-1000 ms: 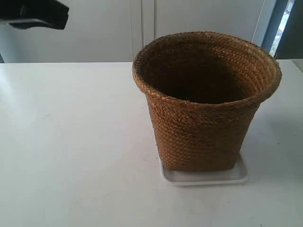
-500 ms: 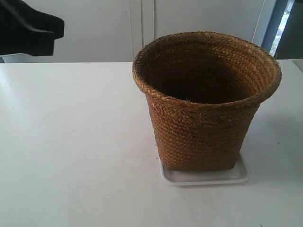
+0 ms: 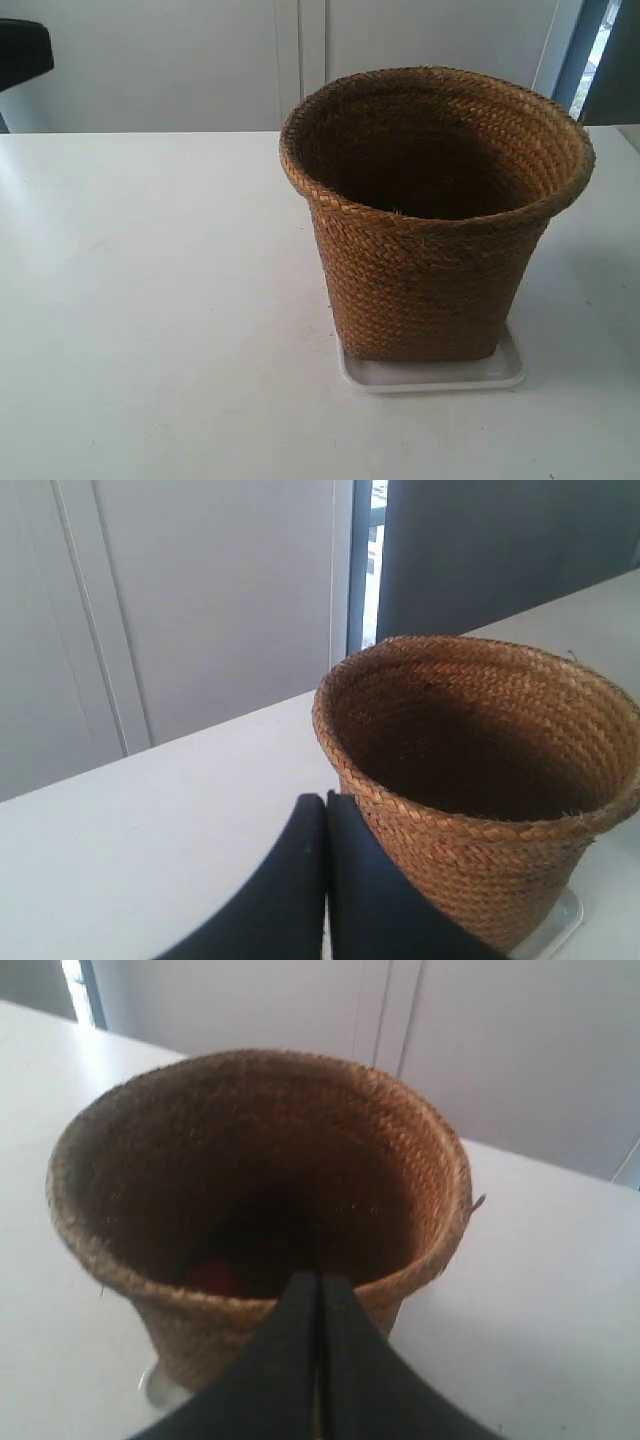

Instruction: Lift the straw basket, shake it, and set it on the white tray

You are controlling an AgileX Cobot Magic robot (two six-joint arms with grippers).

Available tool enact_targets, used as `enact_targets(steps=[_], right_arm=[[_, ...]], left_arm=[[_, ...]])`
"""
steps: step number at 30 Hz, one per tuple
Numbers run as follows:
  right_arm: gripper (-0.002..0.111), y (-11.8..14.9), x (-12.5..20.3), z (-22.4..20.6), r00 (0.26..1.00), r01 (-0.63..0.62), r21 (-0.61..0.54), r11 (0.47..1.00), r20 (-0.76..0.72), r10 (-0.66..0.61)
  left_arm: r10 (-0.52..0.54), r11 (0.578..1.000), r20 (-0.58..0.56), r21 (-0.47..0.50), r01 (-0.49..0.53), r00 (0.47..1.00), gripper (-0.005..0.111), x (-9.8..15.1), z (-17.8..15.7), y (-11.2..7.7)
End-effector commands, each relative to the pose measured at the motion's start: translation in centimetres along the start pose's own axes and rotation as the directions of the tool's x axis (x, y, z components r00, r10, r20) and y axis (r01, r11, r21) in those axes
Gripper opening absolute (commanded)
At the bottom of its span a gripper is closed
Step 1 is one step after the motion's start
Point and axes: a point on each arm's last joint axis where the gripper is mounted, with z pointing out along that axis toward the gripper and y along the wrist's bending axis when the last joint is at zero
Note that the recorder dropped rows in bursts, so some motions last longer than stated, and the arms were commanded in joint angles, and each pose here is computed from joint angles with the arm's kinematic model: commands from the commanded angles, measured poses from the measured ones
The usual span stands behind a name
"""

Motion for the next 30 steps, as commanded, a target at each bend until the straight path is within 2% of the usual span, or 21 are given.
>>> enact_targets(steps=[1, 19, 22, 27, 28, 29, 30], right_arm=[[0.0, 0.4, 1.0, -0.3, 0.996, 0.007, -0.037, 0.999, -0.084, -0.01], [0.0, 0.4, 1.0, -0.4, 0.996, 0.007, -0.038, 0.999, -0.088, -0.01], [0.0, 0.4, 1.0, -0.4, 0.996, 0.007, -0.038, 0.999, -0.088, -0.01], [0.0, 0.4, 1.0, -0.4, 0.996, 0.007, -0.038, 0.999, -0.088, -0.01], [0.0, 0.4, 1.0, -0.4, 0.996, 0.007, -0.038, 0.999, -0.088, -0.01], [0.0, 0.4, 1.0, -0.4, 0.996, 0.007, -0.038, 0.999, -0.088, -0.01], [0.0, 0.4, 1.0, -0.4, 0.996, 0.007, -0.038, 0.999, -0.088, -0.01]], left_arm=[[0.013, 1.0, -0.05, -0.01, -0.014, 0.999, 0.0, 0.6, -0.2, 0.1], [0.017, 1.0, -0.058, -0.011, -0.018, 0.998, 0.0, 0.7, -0.2, 0.1], [0.097, 0.995, -0.06, -0.016, -0.098, 0.993, 0.0, 0.7, -0.2, 0.2], [0.118, 0.993, -0.063, -0.024, -0.119, 0.991, 0.0, 0.7, -0.7, 0.3], [0.118, 0.992, -0.089, -0.029, -0.121, 0.989, 0.0, 0.9, -1.1, 0.4], [0.105, 0.993, -0.17, -0.043, -0.114, 0.98, 0.0, 1.6, -1.6, 0.6], [0.097, 0.992, -0.189, -0.057, -0.109, 0.977, 0.0, 2.0, -1.8, 0.8]])
